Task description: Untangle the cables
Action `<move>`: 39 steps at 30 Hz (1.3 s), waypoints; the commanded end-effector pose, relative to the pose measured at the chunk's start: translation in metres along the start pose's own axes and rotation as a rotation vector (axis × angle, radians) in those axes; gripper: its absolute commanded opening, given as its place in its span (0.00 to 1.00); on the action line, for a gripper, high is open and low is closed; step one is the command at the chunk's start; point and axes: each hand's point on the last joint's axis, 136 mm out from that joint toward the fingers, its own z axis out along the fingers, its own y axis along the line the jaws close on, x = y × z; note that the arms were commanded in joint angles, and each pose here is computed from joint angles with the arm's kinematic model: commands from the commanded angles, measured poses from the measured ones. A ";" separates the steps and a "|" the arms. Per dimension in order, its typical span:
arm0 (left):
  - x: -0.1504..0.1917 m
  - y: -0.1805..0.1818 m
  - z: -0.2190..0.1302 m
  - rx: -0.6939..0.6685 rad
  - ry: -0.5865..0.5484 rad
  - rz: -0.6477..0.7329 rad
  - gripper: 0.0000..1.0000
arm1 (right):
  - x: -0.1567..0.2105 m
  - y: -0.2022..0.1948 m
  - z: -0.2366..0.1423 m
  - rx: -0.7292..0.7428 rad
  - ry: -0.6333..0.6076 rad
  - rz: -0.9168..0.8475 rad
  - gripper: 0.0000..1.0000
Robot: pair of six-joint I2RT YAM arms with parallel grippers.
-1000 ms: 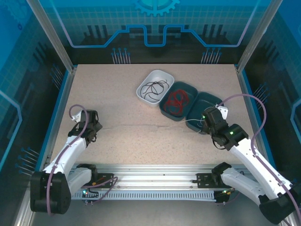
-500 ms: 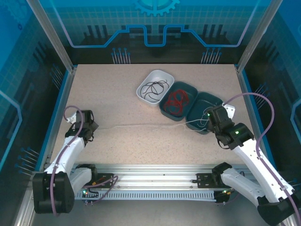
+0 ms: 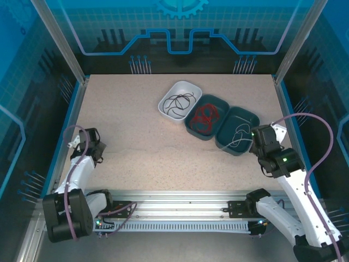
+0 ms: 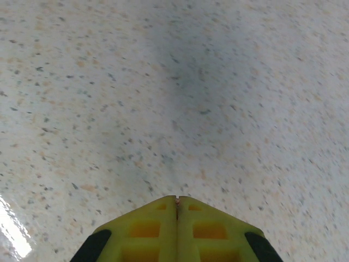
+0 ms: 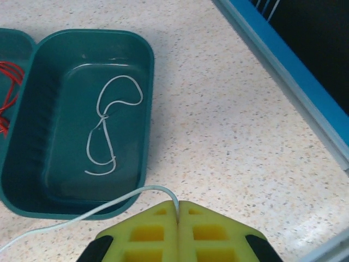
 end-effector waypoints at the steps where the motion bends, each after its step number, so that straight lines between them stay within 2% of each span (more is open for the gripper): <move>1: -0.004 -0.003 0.004 0.026 0.002 -0.063 0.00 | -0.009 -0.026 -0.013 0.083 -0.036 0.015 0.00; 8: -0.003 -0.009 0.006 0.056 0.021 -0.087 0.00 | -0.014 -0.027 -0.024 0.017 -0.070 0.057 0.00; 12: 0.001 -0.029 0.001 0.151 0.068 -0.055 0.00 | -0.016 -0.001 -0.028 -0.124 -0.049 0.042 0.00; 16: 0.013 -0.058 -0.014 0.265 0.126 0.010 0.00 | -0.023 0.041 -0.040 -0.328 -0.025 0.009 0.00; 23: 0.050 -0.104 -0.051 0.449 0.227 0.161 0.00 | -0.044 0.106 -0.087 -0.606 -0.072 -0.118 0.00; 29: 0.088 -0.124 -0.070 0.559 0.334 0.244 0.00 | -0.045 0.168 -0.123 -0.857 -0.060 -0.268 0.00; 39: 0.158 -0.139 -0.089 0.619 0.503 0.430 0.00 | -0.040 0.226 -0.133 -1.040 -0.049 -0.331 0.00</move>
